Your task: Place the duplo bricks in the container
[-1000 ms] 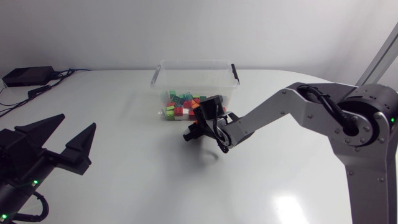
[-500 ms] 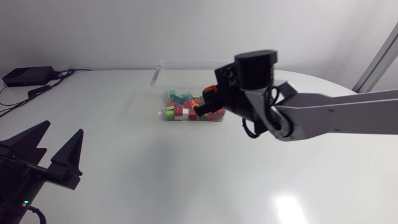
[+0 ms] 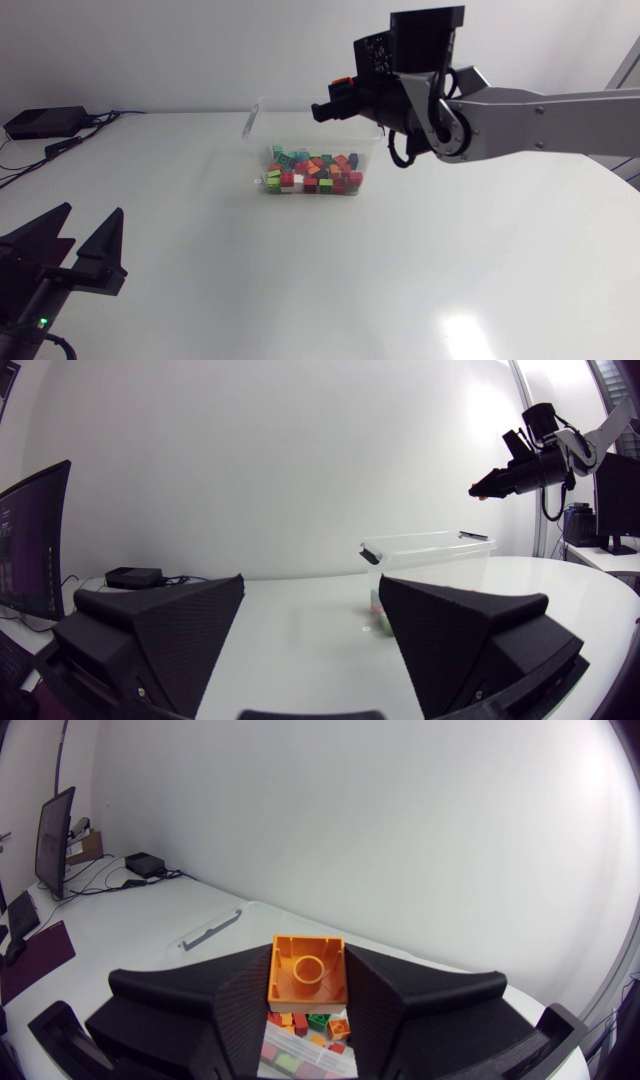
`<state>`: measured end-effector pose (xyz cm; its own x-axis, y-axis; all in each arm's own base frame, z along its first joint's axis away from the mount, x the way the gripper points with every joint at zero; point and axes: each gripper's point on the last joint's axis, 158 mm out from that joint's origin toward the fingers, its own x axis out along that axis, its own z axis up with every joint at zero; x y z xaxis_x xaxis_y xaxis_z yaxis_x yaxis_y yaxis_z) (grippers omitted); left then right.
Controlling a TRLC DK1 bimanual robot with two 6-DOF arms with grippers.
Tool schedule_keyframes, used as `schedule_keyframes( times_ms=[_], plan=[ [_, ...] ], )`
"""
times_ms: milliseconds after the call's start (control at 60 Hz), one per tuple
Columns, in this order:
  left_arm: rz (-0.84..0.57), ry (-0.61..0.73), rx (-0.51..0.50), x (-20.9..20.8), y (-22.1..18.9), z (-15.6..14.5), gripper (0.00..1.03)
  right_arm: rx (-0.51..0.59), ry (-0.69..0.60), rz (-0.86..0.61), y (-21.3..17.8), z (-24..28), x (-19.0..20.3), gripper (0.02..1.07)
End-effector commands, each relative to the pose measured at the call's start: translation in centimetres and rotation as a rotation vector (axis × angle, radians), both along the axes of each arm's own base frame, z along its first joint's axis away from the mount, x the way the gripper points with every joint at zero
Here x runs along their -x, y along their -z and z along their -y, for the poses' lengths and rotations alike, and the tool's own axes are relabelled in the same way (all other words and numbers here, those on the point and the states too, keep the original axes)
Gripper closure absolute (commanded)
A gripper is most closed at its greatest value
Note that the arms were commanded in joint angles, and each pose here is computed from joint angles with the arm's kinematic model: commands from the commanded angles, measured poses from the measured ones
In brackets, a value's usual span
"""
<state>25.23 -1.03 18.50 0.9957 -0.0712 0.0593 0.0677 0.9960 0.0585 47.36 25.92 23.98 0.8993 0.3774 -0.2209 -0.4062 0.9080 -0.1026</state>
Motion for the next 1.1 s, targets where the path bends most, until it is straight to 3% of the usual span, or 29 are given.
schedule_keyframes(
  times_ms=[0,367,417,483,517,700,1083],
  plan=[
    [-0.023,-0.012,0.026,-0.1,1.1,-0.3,0.08,-0.024,0.017,-0.010,0.4,-0.8,-1.8,0.70],
    [-0.079,-0.018,0.034,-0.1,2.5,-0.5,0.04,0.046,0.079,-0.072,7.5,-2.7,-7.4,0.66],
    [-0.082,-0.015,0.033,-0.1,2.6,-0.4,0.04,0.052,0.088,-0.066,7.4,-2.8,-7.8,0.51],
    [-0.086,-0.018,0.033,-0.1,2.6,-0.5,0.04,0.067,0.096,-0.076,7.5,-2.8,-8.3,0.15],
    [-0.086,-0.018,0.033,-0.1,2.6,-0.5,0.04,0.069,0.100,-0.075,7.5,-2.8,-8.5,0.07],
    [-0.086,-0.018,0.033,-0.1,2.6,-0.5,0.04,0.080,0.118,-0.036,5.2,-1.4,-8.3,0.07],
    [-0.086,-0.018,0.033,-0.1,2.6,-0.5,0.04,0.096,0.224,0.138,-7.9,8.9,-0.6,0.07]
  ],
)
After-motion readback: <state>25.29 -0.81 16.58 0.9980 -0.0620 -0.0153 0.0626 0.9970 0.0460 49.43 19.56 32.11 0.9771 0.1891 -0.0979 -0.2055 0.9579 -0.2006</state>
